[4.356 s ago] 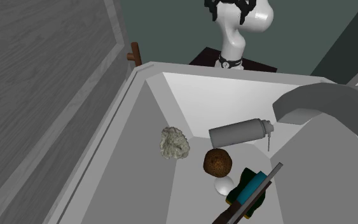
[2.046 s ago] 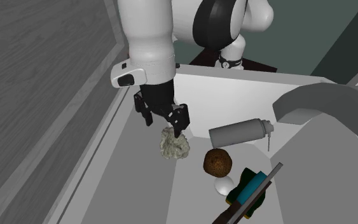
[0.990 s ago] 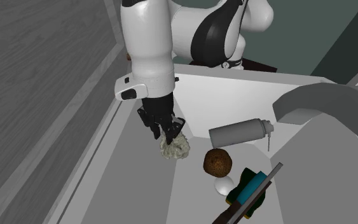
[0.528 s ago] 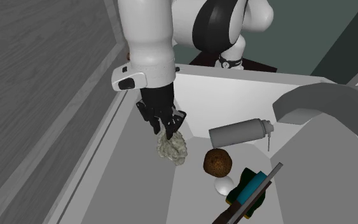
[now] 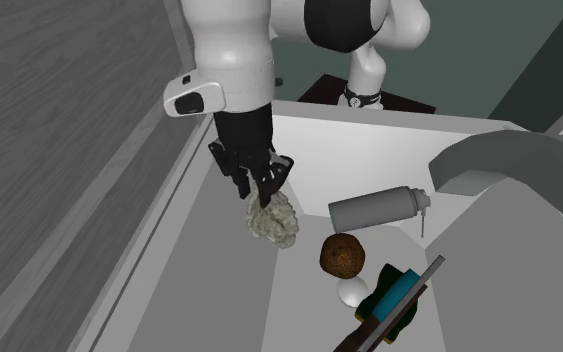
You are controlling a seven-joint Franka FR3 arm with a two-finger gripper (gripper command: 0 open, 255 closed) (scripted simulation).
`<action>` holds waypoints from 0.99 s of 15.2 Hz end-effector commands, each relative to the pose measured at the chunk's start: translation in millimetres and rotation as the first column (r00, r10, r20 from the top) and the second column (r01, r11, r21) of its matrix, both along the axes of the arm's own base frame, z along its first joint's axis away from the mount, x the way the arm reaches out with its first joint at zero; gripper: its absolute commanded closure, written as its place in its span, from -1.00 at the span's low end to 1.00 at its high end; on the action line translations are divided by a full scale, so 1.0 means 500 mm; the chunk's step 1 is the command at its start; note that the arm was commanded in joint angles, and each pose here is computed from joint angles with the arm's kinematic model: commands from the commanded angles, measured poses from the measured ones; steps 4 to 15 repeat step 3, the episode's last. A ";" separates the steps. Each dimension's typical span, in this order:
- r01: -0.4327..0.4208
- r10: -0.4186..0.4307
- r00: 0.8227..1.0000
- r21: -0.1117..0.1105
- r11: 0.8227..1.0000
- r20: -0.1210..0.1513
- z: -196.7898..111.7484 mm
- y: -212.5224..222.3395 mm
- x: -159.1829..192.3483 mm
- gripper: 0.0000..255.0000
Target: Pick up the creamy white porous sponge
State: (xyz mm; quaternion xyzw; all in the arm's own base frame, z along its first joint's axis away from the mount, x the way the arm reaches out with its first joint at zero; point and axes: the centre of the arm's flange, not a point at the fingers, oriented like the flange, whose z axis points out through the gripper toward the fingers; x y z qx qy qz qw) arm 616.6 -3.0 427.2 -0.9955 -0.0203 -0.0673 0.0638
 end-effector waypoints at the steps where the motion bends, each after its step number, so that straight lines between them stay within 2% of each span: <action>1: 0.000 0.000 1.000 0.000 1.000 0.000 0.025 -0.001 0.000 1.00; 15: 0.000 0.000 1.000 0.000 1.000 0.000 0.026 -0.001 0.000 1.00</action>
